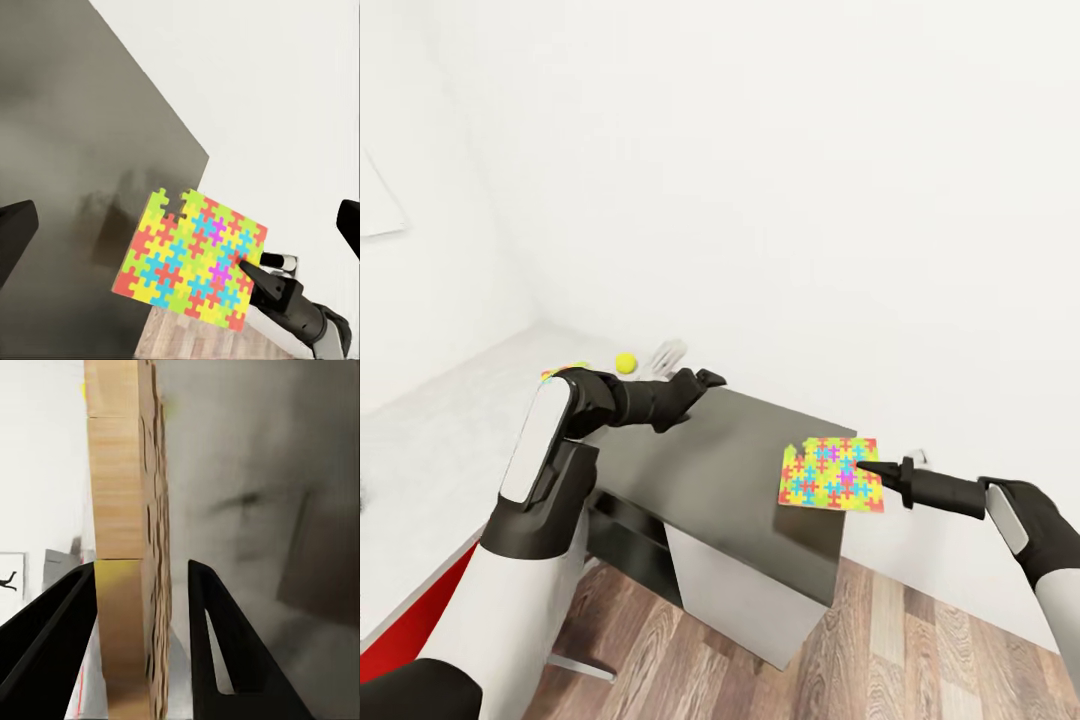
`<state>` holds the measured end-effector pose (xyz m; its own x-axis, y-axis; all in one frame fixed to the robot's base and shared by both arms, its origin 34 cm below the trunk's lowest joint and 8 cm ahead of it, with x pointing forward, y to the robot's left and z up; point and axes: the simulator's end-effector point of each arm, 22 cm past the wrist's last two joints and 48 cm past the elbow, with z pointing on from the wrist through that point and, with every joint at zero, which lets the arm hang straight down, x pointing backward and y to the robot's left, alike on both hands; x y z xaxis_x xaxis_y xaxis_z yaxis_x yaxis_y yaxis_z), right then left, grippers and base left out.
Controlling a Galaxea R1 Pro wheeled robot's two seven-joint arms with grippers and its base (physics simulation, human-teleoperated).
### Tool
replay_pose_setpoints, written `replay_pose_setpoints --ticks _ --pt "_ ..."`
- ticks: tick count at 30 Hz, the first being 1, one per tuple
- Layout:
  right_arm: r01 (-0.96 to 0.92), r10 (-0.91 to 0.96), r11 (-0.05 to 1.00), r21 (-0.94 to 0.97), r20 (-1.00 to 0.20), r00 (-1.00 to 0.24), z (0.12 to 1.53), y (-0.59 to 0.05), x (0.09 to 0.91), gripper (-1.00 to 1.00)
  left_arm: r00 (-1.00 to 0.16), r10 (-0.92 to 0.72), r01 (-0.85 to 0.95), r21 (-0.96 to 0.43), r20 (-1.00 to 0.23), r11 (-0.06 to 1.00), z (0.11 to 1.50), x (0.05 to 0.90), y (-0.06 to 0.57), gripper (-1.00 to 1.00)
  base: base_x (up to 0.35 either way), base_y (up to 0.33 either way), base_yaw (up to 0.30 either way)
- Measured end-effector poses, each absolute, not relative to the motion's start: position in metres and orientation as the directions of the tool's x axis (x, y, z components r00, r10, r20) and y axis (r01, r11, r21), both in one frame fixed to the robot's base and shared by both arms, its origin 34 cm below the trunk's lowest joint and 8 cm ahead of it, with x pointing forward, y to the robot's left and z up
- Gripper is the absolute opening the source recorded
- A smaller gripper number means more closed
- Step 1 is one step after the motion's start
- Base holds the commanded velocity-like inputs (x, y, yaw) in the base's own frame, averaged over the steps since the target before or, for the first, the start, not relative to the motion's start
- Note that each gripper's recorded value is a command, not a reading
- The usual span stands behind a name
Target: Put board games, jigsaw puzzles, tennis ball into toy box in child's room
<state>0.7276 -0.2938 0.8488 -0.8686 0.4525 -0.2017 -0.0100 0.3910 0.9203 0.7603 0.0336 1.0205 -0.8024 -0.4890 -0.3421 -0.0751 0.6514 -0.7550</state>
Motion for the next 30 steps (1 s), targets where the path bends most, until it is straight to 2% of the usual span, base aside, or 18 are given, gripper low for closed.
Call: replay_pose_setpoints --ticks 6,10,19,30 --pt "-0.178 0.362 0.464 0.868 -0.369 -0.856 0.891 -0.28 0.715 -1.0 -0.817 -0.498 -0.082 -0.794 -0.292 0.602 1.034 0.757 0.035 1.0 0.0 0.0 0.0" --pt "-0.203 0.343 0.479 0.854 -0.395 -0.852 0.899 -0.277 0.708 -1.0 -0.818 -0.498 -0.084 -0.797 -0.288 0.598 1.039 0.756 0.038 1.0 0.0 0.0 0.0" --pt "-0.357 0.252 0.521 0.775 -0.539 -0.803 0.95 -0.26 0.691 -1.0 -0.823 -0.5 -0.097 -0.799 -0.271 0.593 1.044 0.752 0.038 1.0 0.0 0.0 0.0" --pt "-0.386 0.208 0.567 0.728 -0.58 -0.787 0.968 -0.261 0.688 -1.0 -0.821 -0.511 -0.125 -0.793 -0.254 0.596 1.048 0.749 0.04 1.0 0.0 0.0 0.0"
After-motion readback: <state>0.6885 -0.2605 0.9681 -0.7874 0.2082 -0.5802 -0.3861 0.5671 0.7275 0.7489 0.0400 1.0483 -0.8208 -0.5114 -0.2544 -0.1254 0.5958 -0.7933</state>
